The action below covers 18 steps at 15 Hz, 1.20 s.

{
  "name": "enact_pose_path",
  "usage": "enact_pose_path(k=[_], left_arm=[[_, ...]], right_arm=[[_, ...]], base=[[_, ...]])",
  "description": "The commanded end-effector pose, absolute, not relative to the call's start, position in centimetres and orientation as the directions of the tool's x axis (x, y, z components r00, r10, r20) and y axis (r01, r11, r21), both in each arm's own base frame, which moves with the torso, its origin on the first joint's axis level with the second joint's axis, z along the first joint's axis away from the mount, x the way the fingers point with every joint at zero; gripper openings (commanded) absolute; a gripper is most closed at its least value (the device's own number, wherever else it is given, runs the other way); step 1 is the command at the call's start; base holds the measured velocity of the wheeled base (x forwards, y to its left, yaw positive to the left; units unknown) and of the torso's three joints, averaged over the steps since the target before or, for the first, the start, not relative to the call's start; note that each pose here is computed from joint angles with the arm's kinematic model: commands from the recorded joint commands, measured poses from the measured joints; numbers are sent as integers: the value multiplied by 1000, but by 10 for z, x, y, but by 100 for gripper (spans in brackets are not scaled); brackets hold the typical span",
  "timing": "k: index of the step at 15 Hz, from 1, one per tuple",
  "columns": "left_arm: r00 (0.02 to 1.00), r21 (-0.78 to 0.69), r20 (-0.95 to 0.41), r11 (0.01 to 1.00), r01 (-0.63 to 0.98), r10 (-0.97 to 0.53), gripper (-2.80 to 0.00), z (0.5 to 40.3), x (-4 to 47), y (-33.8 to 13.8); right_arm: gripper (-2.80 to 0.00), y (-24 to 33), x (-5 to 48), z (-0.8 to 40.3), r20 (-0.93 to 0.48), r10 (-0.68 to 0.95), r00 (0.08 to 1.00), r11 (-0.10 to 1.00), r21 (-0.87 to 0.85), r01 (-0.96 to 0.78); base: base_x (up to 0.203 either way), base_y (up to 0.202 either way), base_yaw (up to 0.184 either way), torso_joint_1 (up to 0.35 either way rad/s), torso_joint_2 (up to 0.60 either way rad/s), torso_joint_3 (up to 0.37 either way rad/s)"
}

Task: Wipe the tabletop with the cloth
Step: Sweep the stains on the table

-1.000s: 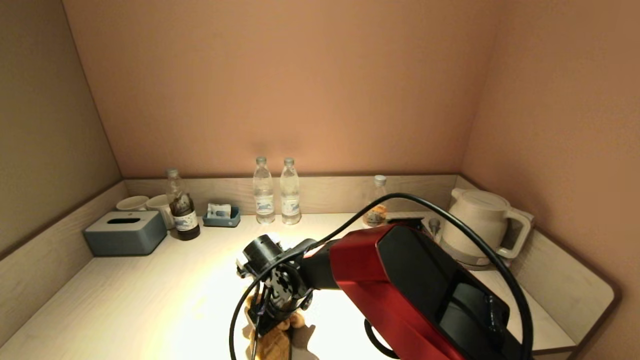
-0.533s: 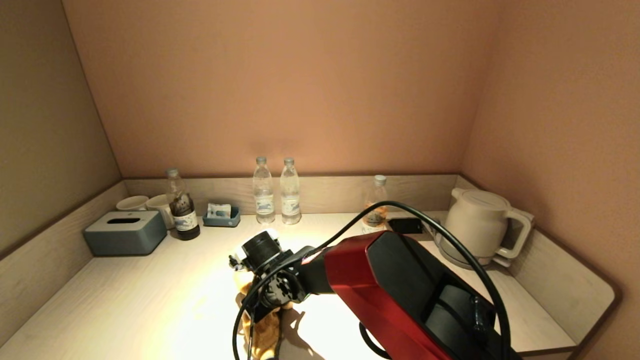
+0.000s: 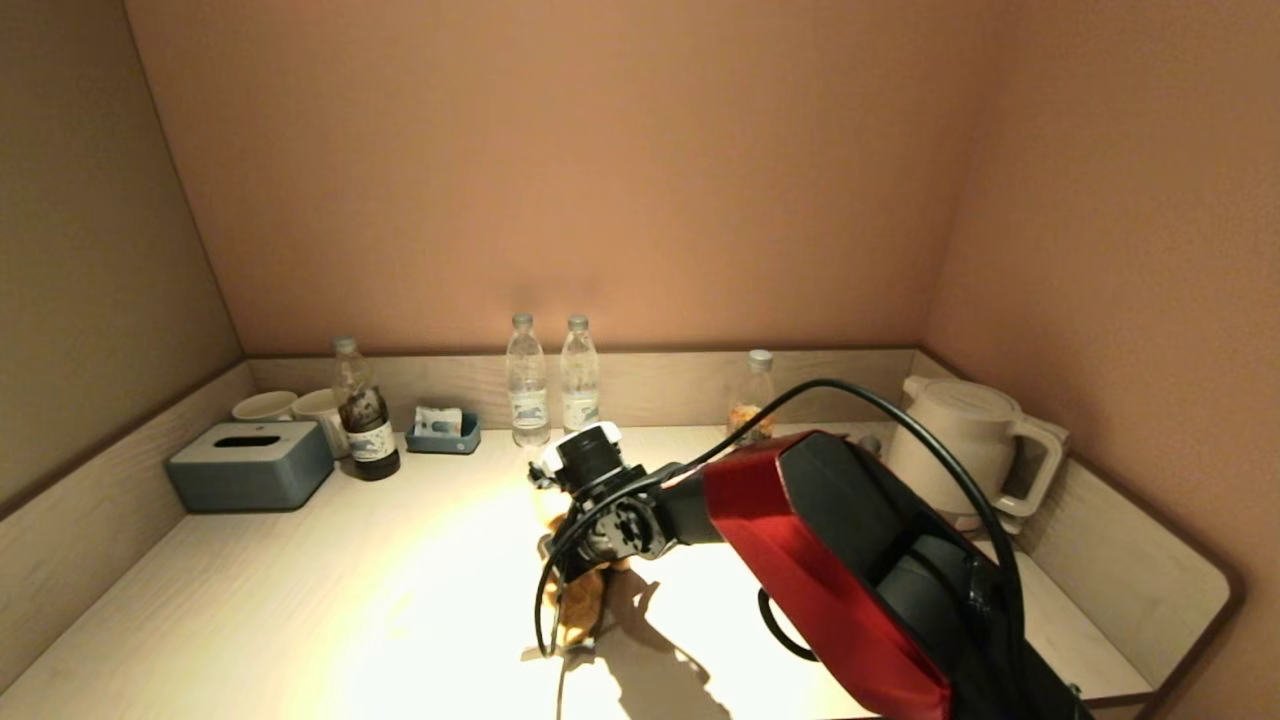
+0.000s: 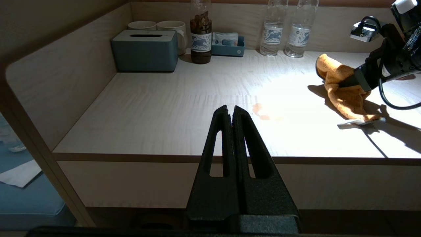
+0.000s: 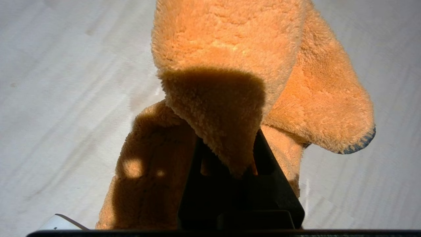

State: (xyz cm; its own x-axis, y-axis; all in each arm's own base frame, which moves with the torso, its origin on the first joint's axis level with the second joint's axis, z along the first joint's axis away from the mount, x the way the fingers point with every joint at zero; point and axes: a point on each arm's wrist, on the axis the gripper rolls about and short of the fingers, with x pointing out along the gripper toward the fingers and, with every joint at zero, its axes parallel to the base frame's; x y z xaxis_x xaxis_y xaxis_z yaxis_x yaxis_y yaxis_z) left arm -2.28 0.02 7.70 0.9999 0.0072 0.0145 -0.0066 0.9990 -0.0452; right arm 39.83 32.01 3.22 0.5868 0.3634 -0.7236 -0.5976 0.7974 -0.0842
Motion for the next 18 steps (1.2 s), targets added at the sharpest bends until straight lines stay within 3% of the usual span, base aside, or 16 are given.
enact_pose_path(k=[1, 6, 8, 12, 18], left_arm=[[1000, -46, 14, 999, -7, 8, -280, 77, -23, 0], [1000, -46, 15, 999, -7, 8, -280, 77, -23, 0], [1000, -46, 15, 999, -7, 8, -280, 77, -23, 0], [1000, -46, 15, 999, -7, 8, -280, 77, -23, 0], [1000, -46, 15, 999, -7, 8, -280, 77, -23, 0]], right_arm=[[-280, 306, 399, 33, -774, 299, 558, 813, -99, -574], [-280, 290, 402, 36, -805, 260, 533, 834, -91, -545], [-280, 288, 379, 35, -848, 240, 472, 823, -81, -563], [-280, 334, 332, 33, -861, 294, 416, 740, -71, -669], [-280, 379, 324, 29, -809, 385, 444, 679, -77, -730]], base=[[0, 0, 0, 0, 0, 0], [0, 0, 0, 0, 0, 0], [0, 0, 0, 0, 0, 0], [0, 0, 0, 0, 0, 0], [0, 0, 0, 0, 0, 0]])
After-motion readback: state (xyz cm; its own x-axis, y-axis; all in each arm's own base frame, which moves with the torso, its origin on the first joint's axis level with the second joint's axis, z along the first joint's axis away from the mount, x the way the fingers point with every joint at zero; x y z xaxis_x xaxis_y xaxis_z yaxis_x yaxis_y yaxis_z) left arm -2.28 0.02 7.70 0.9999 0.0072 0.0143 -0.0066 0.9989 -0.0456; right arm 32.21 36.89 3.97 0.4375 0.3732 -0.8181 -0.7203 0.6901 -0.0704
